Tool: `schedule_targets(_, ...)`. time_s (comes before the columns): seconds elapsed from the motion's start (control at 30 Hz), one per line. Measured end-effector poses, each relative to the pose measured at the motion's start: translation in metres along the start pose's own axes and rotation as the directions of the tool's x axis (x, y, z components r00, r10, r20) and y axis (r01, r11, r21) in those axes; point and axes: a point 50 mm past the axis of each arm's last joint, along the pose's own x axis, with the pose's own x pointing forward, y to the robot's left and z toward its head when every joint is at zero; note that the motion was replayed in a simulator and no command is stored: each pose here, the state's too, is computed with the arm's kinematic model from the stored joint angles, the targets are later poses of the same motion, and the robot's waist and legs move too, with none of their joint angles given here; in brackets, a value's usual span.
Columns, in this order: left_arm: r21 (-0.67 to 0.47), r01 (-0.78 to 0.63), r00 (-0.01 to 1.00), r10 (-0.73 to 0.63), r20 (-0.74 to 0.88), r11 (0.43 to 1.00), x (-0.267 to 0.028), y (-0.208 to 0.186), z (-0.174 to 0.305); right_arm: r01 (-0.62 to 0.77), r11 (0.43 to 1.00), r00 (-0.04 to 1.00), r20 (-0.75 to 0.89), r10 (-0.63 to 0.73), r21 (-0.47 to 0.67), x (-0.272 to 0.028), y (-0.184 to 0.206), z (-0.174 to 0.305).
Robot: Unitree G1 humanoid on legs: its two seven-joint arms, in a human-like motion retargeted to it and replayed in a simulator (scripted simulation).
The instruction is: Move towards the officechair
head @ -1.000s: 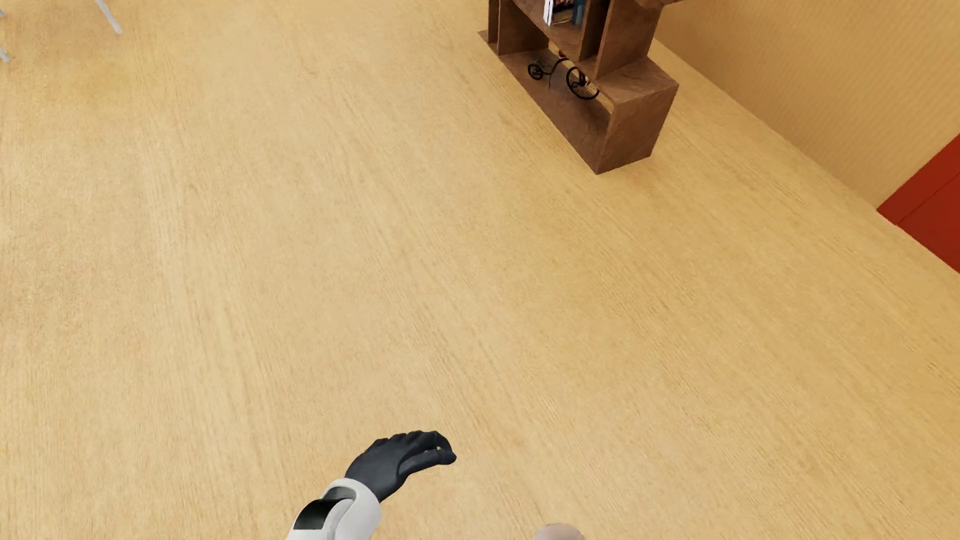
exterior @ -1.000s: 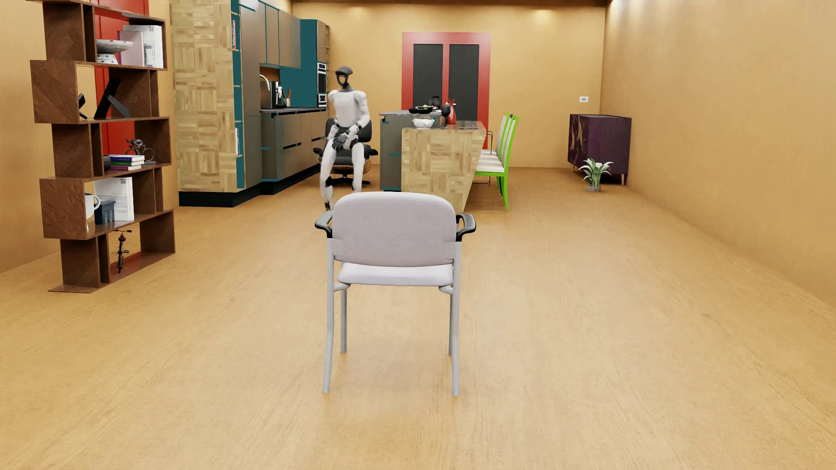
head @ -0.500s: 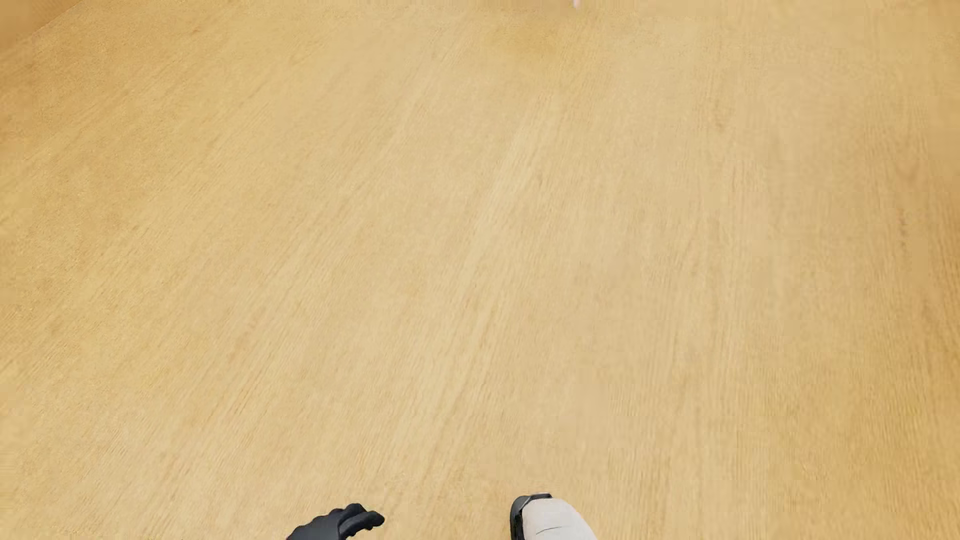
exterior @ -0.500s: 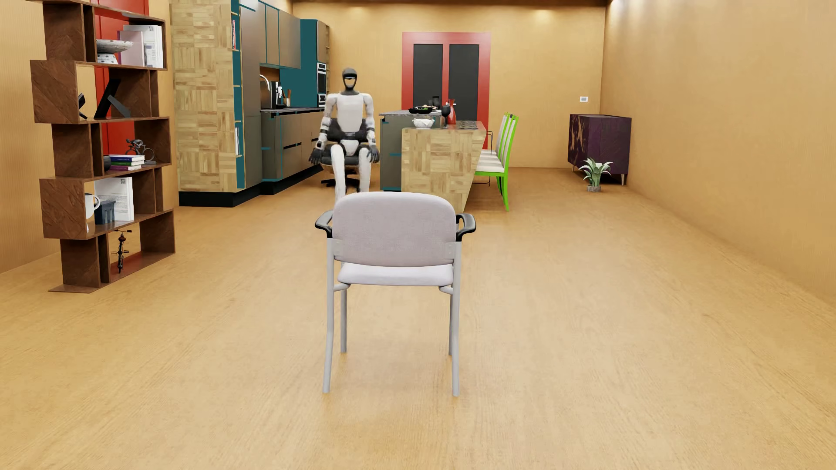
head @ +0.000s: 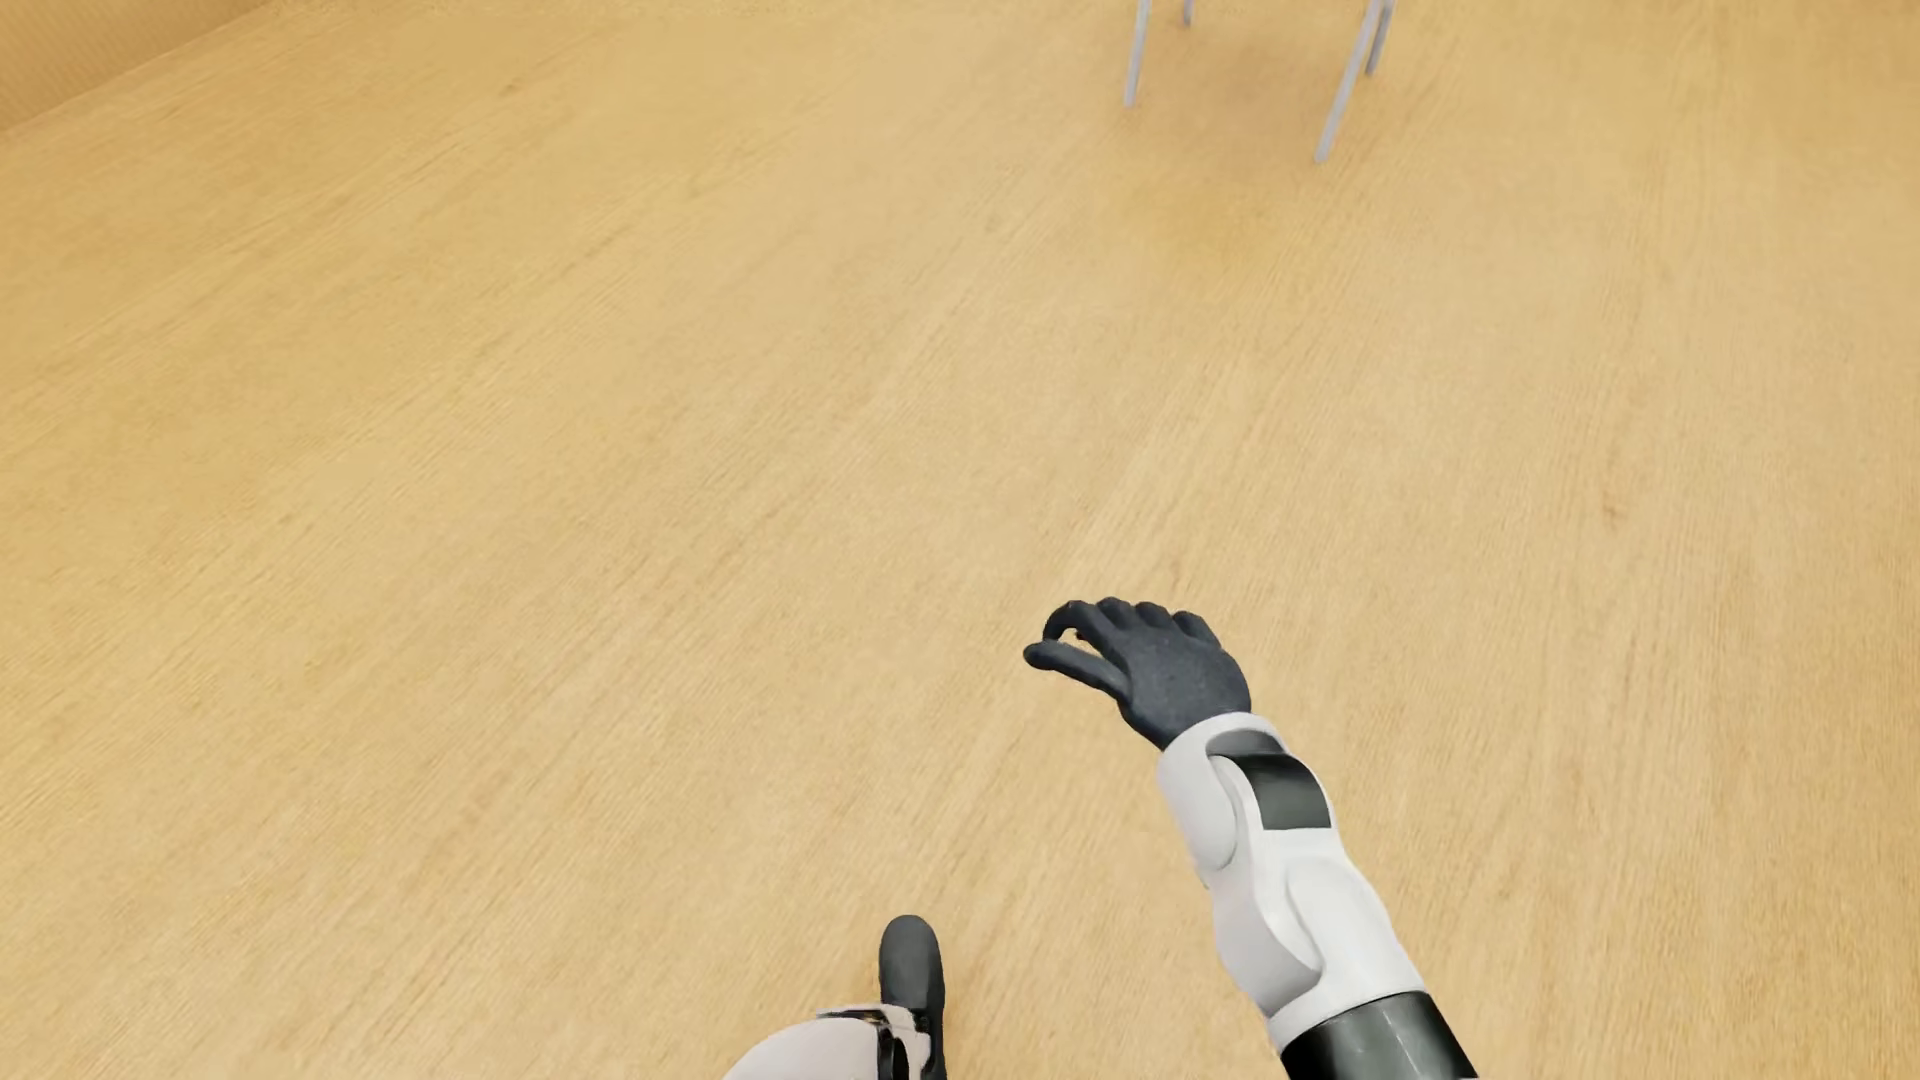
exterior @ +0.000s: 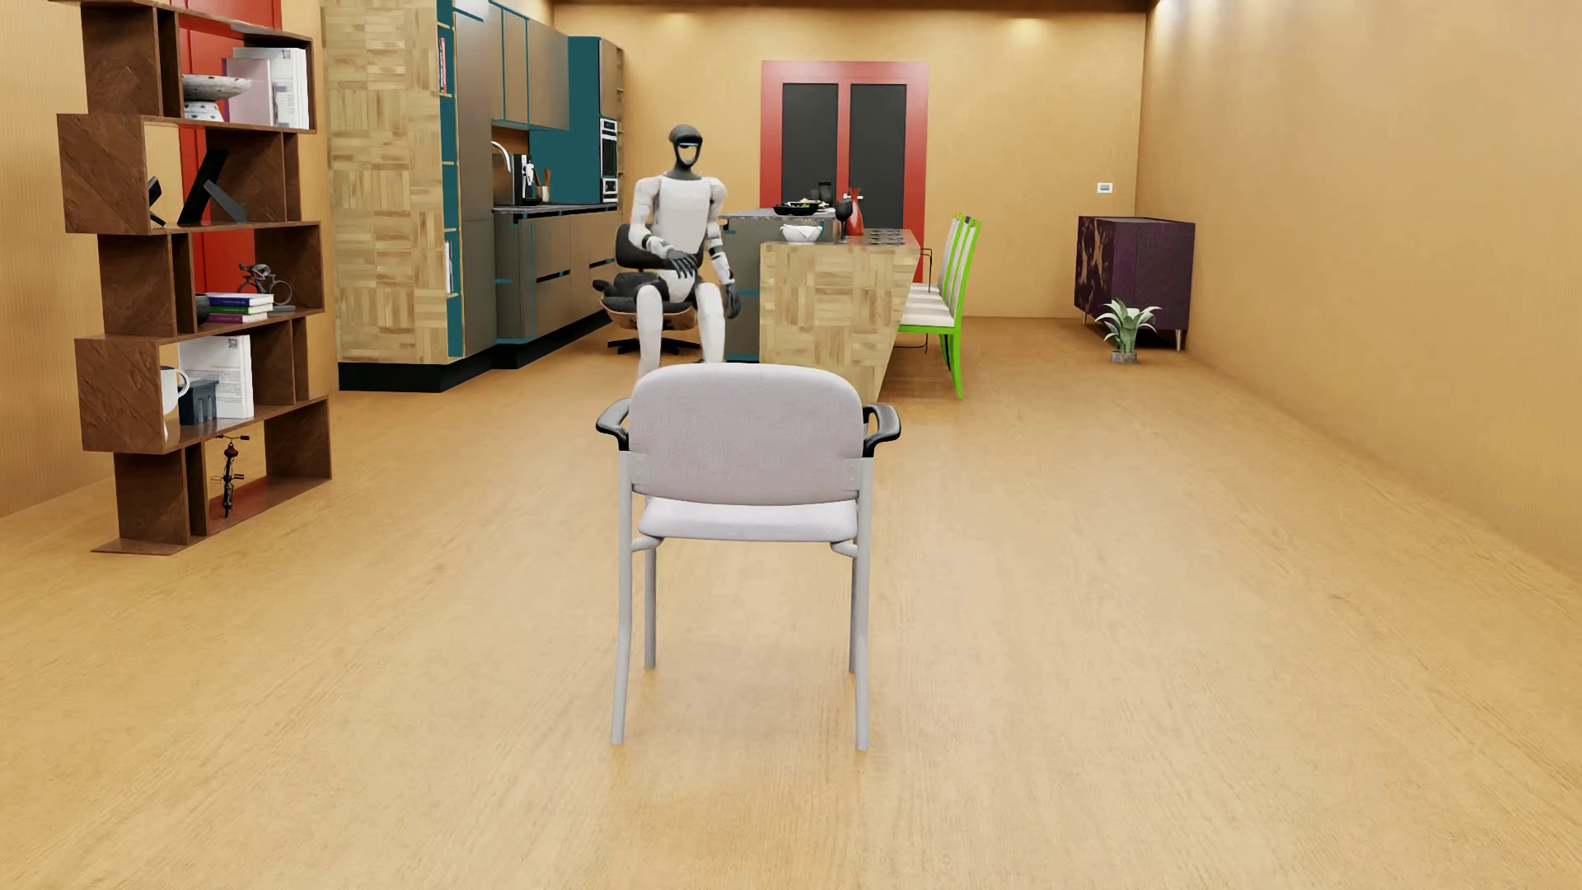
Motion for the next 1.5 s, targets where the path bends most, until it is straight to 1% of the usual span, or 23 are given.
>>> schedule_targets(0.07,-0.003,0.009,1.000,-0.009,-0.010,1.000,0.001,-0.006,0.006,-0.068,0.998,0.997,-0.028,0.067,-0.006,-0.013,0.020,-0.002)
schedule_targets(0.17,-0.023,-0.017,0.999,0.017,0.034,1.000,0.003,-0.006,0.024,-0.237,0.965,0.964,-0.152,0.219,-0.115,-0.032,0.067,-0.015)
schedule_targets(0.2,-0.008,-0.038,0.997,0.039,0.068,0.999,0.005,0.000,0.033,-0.287,0.950,0.942,-0.214,0.257,-0.124,-0.042,0.084,-0.023)
schedule_targets(0.23,0.020,-0.063,0.992,0.061,0.108,0.998,0.007,0.008,0.043,-0.334,0.939,0.908,-0.294,0.299,-0.076,-0.055,0.104,-0.034)
schedule_targets(0.27,0.048,-0.096,0.983,0.087,0.163,0.994,0.008,0.017,0.055,-0.373,0.928,0.853,-0.384,0.353,0.024,-0.072,0.123,-0.047)
schedule_targets(0.33,0.070,-0.179,0.945,0.152,0.291,0.981,0.007,0.040,0.082,-0.398,0.876,0.685,-0.548,0.481,0.271,-0.115,0.160,-0.072)
schedule_targets(0.37,0.059,-0.227,0.916,0.193,0.351,0.972,0.005,0.054,0.095,-0.414,0.838,0.590,-0.596,0.545,0.356,-0.137,0.174,-0.083)
schedule_targets(0.43,0.000,-0.307,0.852,0.274,0.447,0.952,-0.003,0.079,0.116,-0.505,0.744,0.416,-0.633,0.653,0.436,-0.177,0.196,-0.096)
schedule_targets(0.5,-0.066,-0.345,0.809,0.333,0.485,0.936,-0.010,0.096,0.125,-0.670,0.602,0.273,-0.611,0.743,0.433,-0.208,0.211,-0.103)
schedule_targets(0.57,-0.111,-0.330,0.825,0.344,0.448,0.937,-0.008,0.103,0.119,-0.808,0.461,0.199,-0.567,0.800,0.366,-0.220,0.217,-0.103)
schedule_targets(0.6,-0.124,-0.306,0.856,0.330,0.399,0.944,-0.003,0.100,0.110,-0.835,0.430,0.193,-0.549,0.813,0.343,-0.219,0.218,-0.102)
schedule_targets(0.63,-0.124,-0.270,0.895,0.296,0.334,0.955,0.003,0.093,0.098,-0.834,0.434,0.201,-0.543,0.815,0.341,-0.217,0.218,-0.101)
schedule_targets(0.67,-0.112,-0.219,0.936,0.241,0.257,0.969,0.010,0.082,0.084,-0.811,0.465,0.224,-0.546,0.807,0.355,-0.213,0.216,-0.101)
schedule_targets(0.73,-0.059,-0.099,0.991,0.104,0.087,0.993,0.021,0.052,0.053,-0.748,0.568,0.322,-0.560,0.763,0.343,-0.193,0.211,-0.097)
schedule_targets(0.8,0.019,0.051,0.998,-0.051,-0.037,0.999,0.022,0.017,0.029,-0.700,0.655,0.439,-0.553,0.708,0.284,-0.159,0.201,-0.089)
schedule_targets(0.87,0.073,0.153,0.987,-0.149,-0.060,0.986,0.016,-0.008,0.017,-0.663,0.727,0.573,-0.503,0.647,0.179,-0.115,0.183,-0.077)
schedule_targets(0.97,0.006,0.186,0.982,-0.186,-0.045,0.982,0.005,-0.027,0.006,-0.522,0.853,0.789,-0.369,0.491,0.016,-0.054,0.142,-0.047)
schedule_targets(1.03,-0.057,0.175,0.983,-0.177,-0.043,0.983,0.000,-0.032,0.002,-0.394,0.919,0.890,-0.254,0.378,-0.013,-0.024,0.114,-0.023)
schedule_targets(1.13,-0.130,0.180,0.981,-0.188,-0.055,0.975,-0.006,-0.041,-0.001,-0.294,0.955,0.950,-0.116,0.289,-0.032,-0.002,0.087,0.006)
schedule_targets(1.23,-0.095,0.215,0.974,-0.220,-0.049,0.972,-0.004,-0.045,0.006,-0.279,0.958,0.958,-0.087,0.274,-0.059,-0.004,0.082,0.008)
schedule_targets(1.33,-0.083,0.165,0.984,-0.170,-0.057,0.983,0.005,-0.030,0.018,-0.296,0.951,0.911,-0.275,0.309,0.088,-0.035,0.111,-0.025)
schedule_targets(1.43,-0.105,0.018,1.000,-0.016,0.019,0.994,0.015,0.013,0.035,-0.349,0.909,0.733,-0.538,0.416,0.228,-0.091,0.158,-0.063)
schedule_targets(1.5,-0.137,-0.085,0.991,0.098,0.093,0.987,0.017,0.049,0.050,-0.402,0.836,0.543,-0.637,0.546,0.374,-0.142,0.190,-0.081)
